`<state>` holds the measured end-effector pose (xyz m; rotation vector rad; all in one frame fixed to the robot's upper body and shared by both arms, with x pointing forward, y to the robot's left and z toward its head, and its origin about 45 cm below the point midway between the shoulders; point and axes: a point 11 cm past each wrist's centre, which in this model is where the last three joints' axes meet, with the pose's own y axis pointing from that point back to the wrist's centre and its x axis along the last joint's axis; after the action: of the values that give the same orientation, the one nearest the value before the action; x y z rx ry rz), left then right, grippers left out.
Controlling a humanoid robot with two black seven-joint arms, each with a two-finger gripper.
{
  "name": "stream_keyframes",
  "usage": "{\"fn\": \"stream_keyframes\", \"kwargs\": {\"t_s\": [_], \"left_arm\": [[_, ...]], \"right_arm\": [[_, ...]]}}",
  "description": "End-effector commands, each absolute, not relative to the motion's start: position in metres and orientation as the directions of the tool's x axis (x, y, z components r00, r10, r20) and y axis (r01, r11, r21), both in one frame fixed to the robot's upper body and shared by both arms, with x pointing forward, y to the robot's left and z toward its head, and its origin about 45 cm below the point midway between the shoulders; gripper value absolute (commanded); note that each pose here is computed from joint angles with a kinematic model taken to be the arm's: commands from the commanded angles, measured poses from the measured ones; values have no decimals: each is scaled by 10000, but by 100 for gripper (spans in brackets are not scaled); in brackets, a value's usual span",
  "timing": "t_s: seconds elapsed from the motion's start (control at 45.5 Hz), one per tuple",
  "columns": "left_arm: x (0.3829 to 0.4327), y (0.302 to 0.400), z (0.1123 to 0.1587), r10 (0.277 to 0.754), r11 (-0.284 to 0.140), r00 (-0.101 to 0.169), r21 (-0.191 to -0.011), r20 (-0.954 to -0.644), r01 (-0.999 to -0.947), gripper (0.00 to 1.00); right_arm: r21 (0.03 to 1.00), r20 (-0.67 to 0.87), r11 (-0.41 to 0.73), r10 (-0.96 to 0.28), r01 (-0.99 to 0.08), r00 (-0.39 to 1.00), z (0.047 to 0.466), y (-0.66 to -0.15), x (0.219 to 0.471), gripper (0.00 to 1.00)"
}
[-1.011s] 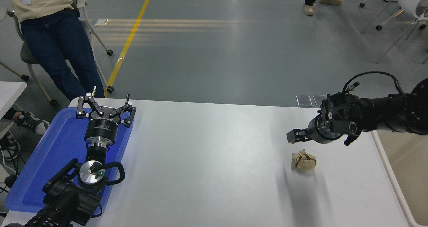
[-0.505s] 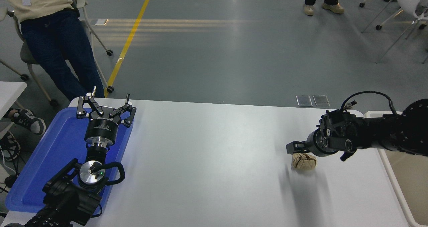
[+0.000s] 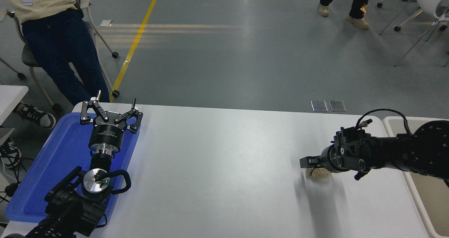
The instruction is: Pick up paper ball place in dustbin
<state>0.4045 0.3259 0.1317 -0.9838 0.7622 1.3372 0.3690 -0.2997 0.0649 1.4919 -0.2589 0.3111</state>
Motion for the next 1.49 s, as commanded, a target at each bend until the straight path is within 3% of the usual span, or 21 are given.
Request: {"fn": "stream_keyframes", "kwargs": {"t_s": [0.0,0.11,0.198,0.286,0.352,0.396,0.813,1.055,1.473], "left_arm": [[4046,3259,1318,4266,-349,1106,-1385,-8976,-9897,100],[4041,3261,1312,4267,-353,1091,-1371,-8978,-9899,100],[4046,3259,1318,4266,-349,1106,-1385,-8976,-9897,100],[4046,3259,1318,4266,-349,1106,-1385,-8976,-9897,100],[4046,3259,1318,4266,-349,1106,-1385,-8976,-9897,100],[4041,3261,1312,4267,-353,1091,-1371,-8978,-9899,100],[4046,3259,1318,4266,-349,1106,-1385,-8976,-9897,100],[4046,3259,1318,4266,-349,1106,-1385,-8976,-9897,100],[4041,3261,1312,4267,-353,1091,-1371,-8978,-9899,100]], "right_arm": [[9298,3647,398,357,-3660,9304,603,-2959,3676,72],[9284,3697,298,285,-3705,9287,554,-2927,3642,54],[9253,3769,290,383,-3781,9254,546,-2920,3642,46],[9269,3732,270,412,-3744,9268,521,-2905,3622,25],[9264,3746,254,416,-3758,9263,527,-2902,3628,17],[9258,3760,253,416,-3772,9257,527,-2902,3629,0],[9075,4177,265,489,-4192,9073,923,-2925,3896,0],[8930,4471,212,708,-4495,8917,1605,-2966,4073,0],[8871,4472,459,1615,-4593,8797,2833,-2918,3961,0]]}}
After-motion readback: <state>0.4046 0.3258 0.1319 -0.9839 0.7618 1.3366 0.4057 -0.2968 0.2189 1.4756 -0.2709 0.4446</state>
